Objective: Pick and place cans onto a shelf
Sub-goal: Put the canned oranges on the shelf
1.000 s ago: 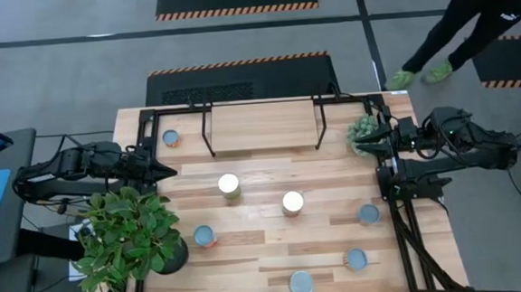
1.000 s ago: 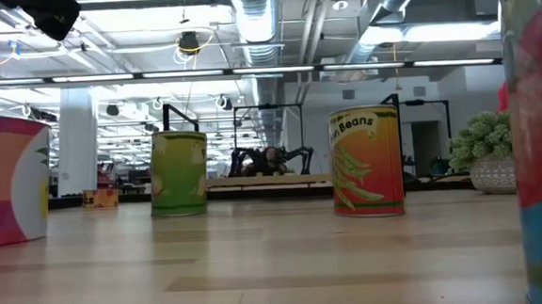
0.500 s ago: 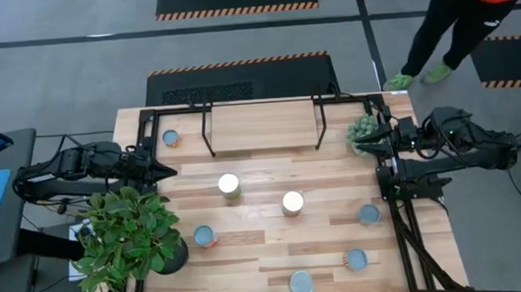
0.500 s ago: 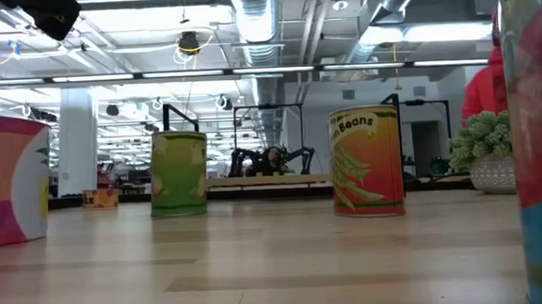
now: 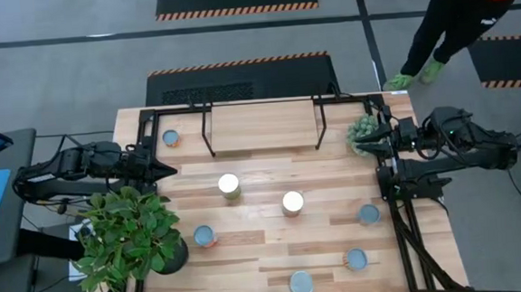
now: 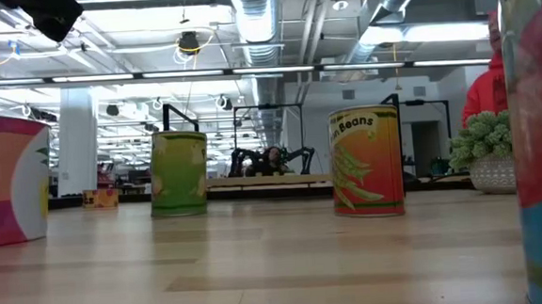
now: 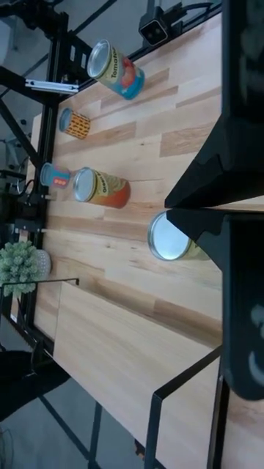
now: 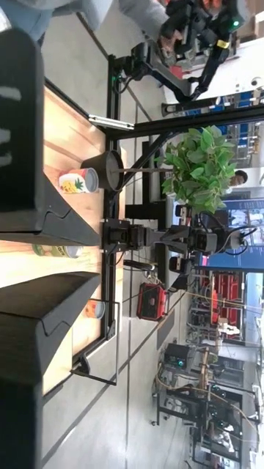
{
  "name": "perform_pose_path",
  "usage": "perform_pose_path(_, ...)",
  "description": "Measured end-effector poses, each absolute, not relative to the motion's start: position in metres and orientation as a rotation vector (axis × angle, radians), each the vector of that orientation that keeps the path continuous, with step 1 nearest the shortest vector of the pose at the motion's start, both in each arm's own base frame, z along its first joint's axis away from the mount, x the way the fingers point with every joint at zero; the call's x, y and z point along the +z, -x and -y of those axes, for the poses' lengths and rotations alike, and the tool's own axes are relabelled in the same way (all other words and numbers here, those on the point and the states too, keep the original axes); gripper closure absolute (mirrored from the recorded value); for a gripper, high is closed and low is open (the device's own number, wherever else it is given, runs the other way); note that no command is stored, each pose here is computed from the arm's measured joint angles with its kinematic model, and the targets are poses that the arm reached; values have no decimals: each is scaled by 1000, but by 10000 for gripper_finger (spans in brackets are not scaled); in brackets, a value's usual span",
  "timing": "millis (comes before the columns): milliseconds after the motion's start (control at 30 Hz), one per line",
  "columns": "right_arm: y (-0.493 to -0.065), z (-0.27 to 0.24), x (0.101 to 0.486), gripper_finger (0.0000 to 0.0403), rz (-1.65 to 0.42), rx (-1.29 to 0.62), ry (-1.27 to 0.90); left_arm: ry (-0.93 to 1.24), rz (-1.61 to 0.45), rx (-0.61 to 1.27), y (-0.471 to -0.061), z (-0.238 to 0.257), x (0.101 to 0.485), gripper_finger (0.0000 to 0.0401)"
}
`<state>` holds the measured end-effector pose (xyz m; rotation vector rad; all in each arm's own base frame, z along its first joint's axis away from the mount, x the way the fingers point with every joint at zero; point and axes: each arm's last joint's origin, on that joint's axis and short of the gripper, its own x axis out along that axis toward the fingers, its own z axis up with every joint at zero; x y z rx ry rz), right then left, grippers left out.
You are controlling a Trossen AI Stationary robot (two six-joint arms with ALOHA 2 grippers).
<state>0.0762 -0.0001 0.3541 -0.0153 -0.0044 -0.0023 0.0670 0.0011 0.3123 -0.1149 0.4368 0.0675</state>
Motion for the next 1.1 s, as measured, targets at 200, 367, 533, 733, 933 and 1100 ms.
perform_pose_path(200, -76, 0, 354, 308, 3, -2, -7, 104, -435, 77, -67, -1, 312, 401)
perform_pose_path(367, -76, 0, 354, 308, 4, -2, -7, 109, -428, 137, -67, -3, 313, 401)
perform_pose_path(533, -76, 0, 354, 308, 3, -2, -10, 117, -414, 148, -68, -3, 314, 401)
perform_pose_path(733, -76, 0, 354, 308, 0, -2, -10, 120, -389, 147, -69, -3, 316, 401)
perform_pose_path(933, -76, 0, 354, 308, 6, -2, -10, 121, -275, 138, -72, -3, 326, 401)
perform_pose_path(1100, -80, 0, 345, 308, -38, -5, -49, 94, -235, 132, -80, -3, 321, 401)
